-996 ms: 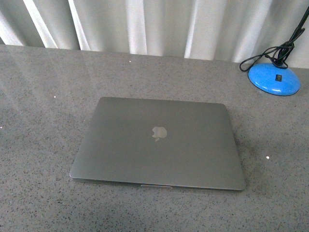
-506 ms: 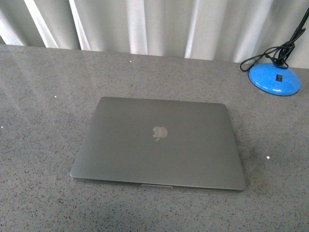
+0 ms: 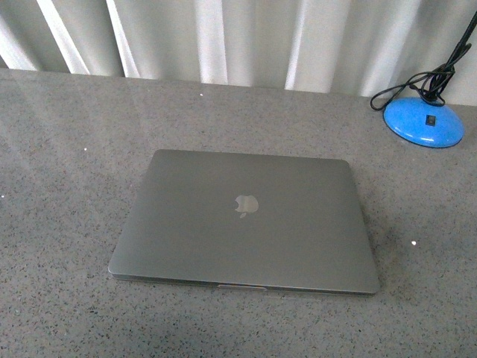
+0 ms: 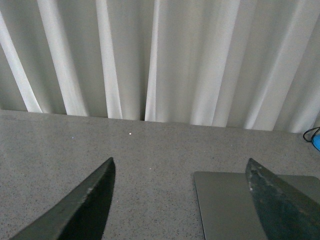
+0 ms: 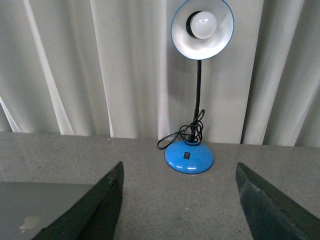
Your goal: Close laptop
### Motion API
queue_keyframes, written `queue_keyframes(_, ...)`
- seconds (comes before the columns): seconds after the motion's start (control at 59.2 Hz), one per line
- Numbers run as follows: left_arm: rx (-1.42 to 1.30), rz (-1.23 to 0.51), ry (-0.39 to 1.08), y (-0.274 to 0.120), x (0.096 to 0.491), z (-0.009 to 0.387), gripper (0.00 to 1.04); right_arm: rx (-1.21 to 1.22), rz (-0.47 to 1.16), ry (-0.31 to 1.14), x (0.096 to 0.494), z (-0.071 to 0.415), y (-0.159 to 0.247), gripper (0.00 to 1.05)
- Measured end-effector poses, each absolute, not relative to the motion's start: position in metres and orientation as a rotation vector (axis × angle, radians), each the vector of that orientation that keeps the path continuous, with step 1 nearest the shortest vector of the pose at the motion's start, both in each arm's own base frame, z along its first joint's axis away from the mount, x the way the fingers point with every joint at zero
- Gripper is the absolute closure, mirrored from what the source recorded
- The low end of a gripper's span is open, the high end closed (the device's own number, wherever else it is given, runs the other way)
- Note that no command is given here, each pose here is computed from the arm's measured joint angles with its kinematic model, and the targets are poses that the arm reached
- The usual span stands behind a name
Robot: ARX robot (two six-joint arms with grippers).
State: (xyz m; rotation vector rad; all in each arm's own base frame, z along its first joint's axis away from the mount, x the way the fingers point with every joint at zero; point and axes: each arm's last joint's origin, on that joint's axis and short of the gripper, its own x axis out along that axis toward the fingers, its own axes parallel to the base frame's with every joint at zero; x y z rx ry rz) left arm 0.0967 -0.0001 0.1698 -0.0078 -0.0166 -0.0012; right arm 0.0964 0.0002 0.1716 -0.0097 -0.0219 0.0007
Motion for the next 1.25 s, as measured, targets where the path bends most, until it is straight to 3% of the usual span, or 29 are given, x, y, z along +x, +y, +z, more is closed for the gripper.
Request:
queue_keyframes(0.084,-0.007,-0.001,-0.017,-0.0001,0.0967,0.1698,0.06,-0.009,0.001,-0.022,0.0964,0.1716,0.0002,0.15)
queue_keyframes(0.135,-0.007,-0.001,-0.017,-0.0001,0.0967,0.1698,0.07,-0.007,0.001,-0.022,0.0964,0.1716,0.0002,0.08)
queue_keyframes(1.249,-0.007,-0.001,-0.017,-0.0001,0.0967,0.1698,0.07,-0.003,0.001,-0.022,0.0964,0.1716,0.0002,0.10)
